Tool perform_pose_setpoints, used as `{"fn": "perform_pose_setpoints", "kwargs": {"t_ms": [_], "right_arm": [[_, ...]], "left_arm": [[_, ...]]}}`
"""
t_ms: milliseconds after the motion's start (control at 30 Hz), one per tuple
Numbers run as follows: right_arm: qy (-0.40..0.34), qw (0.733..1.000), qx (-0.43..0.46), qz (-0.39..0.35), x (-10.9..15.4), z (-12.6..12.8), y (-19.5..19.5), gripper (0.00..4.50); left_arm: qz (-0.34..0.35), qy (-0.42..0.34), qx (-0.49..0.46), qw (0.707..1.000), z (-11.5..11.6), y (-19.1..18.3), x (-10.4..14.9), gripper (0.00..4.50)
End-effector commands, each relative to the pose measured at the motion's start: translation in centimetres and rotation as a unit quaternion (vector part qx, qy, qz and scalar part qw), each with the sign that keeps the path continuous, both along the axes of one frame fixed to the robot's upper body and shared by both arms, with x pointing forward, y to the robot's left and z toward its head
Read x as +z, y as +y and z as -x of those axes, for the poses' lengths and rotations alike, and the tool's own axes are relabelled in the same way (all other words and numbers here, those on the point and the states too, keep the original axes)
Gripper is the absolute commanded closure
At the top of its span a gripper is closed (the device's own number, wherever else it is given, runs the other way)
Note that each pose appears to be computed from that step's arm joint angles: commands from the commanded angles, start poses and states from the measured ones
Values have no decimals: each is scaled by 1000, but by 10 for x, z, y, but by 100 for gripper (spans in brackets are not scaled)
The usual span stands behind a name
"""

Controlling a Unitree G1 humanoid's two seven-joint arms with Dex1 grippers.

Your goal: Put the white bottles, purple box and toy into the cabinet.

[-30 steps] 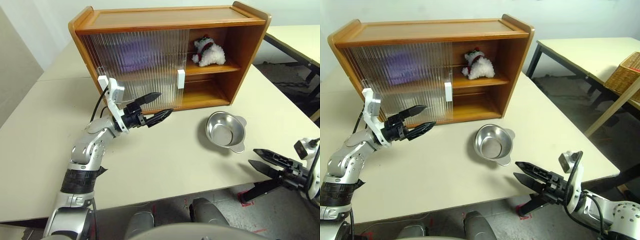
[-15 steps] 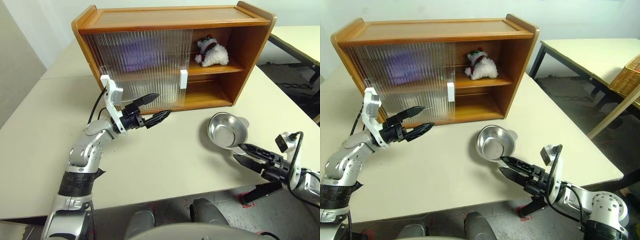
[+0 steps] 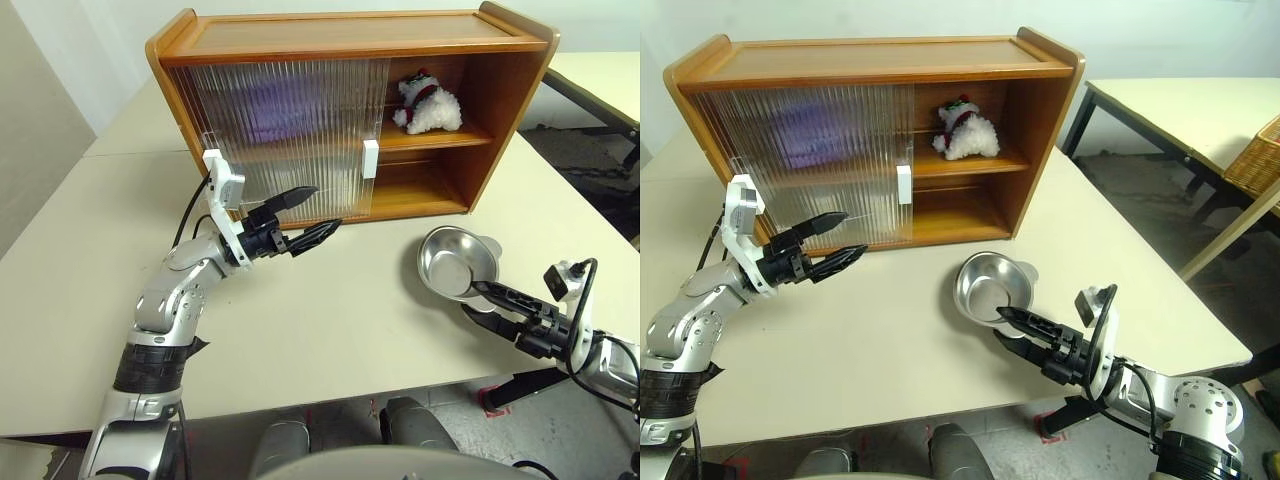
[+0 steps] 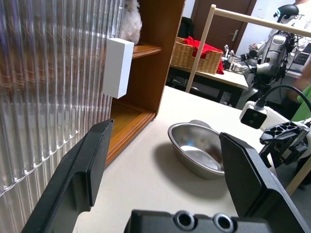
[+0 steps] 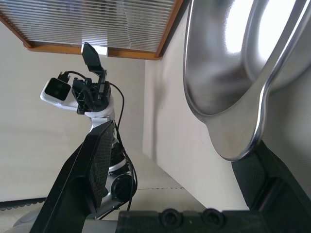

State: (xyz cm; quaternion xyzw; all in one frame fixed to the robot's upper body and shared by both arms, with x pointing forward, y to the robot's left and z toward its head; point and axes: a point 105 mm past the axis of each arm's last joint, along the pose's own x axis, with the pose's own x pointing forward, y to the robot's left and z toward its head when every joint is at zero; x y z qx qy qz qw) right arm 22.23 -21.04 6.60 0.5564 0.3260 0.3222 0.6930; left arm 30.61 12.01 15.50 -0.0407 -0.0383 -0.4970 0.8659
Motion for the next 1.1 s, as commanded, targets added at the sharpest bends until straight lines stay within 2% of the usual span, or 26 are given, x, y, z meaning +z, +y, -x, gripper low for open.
{"fn": "perform_pose_setpoints", "kwargs": {"t_ms": [33,367,500,767,1100], "right_arm": [[2,1000,-2,6,-1,0,0,5],[2,1000,-19,17,0,4,-14,5],[0,1000,-21,16,0,3,-14,138],[-9,1000,-18,12,2,-1,-7,447],[-27,999,-18,7,9,-15,0,447]], "left_arm": [[-2,-3,-2,1000,1,0,2,0],[-1,-2,-9,1000,0,-3,2,0],[0,-2,-10,1000,0,-4,3,0],[-2,-4,-8,1000,0,-3,3,0],[-4,-7,-9,1000,-1,-2,4,0]]}}
